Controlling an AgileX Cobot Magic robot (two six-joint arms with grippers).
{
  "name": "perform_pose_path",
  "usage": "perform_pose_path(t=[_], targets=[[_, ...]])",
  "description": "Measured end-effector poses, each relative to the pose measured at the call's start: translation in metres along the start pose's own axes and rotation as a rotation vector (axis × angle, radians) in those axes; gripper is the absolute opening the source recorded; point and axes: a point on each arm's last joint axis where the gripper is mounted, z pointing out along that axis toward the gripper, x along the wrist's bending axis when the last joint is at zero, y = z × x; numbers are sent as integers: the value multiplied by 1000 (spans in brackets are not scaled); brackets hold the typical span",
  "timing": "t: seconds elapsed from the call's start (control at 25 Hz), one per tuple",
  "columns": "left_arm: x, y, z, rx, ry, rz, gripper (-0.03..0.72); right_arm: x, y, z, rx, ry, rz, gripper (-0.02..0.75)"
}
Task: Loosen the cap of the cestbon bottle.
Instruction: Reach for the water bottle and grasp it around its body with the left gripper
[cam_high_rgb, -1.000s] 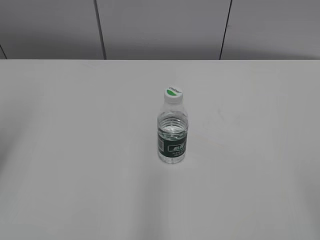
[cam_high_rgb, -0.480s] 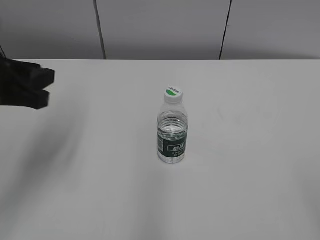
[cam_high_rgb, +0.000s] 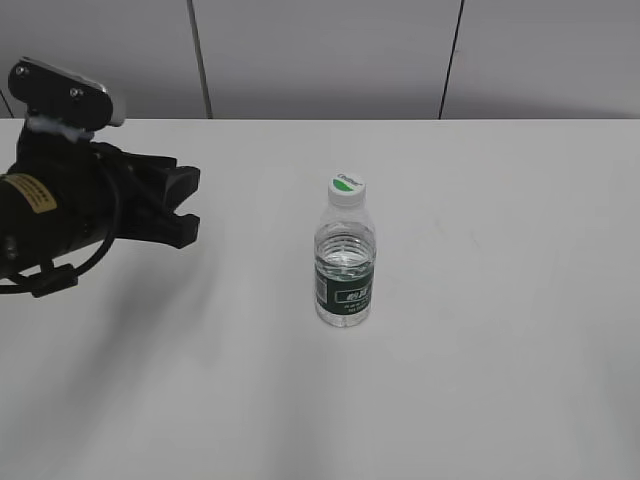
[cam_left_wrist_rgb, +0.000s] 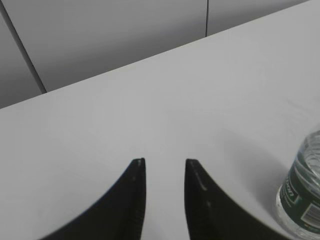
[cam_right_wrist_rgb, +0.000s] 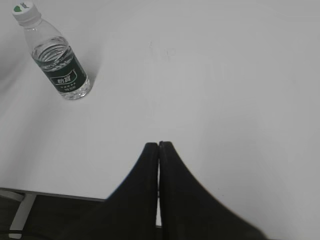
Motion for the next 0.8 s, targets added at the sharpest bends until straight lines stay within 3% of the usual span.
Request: perform_pose_path(t=[0.56, 0.68, 0.8], targets=[[-6, -26, 23, 36, -12, 39, 183, 0, 0, 0, 0, 0, 0, 3], [-8, -24, 23, 16, -37, 78, 190, 0, 0, 0, 0, 0, 0, 3], [-16, -23, 23, -3, -124, 168, 207, 0, 0, 0, 0, 0, 0, 3]])
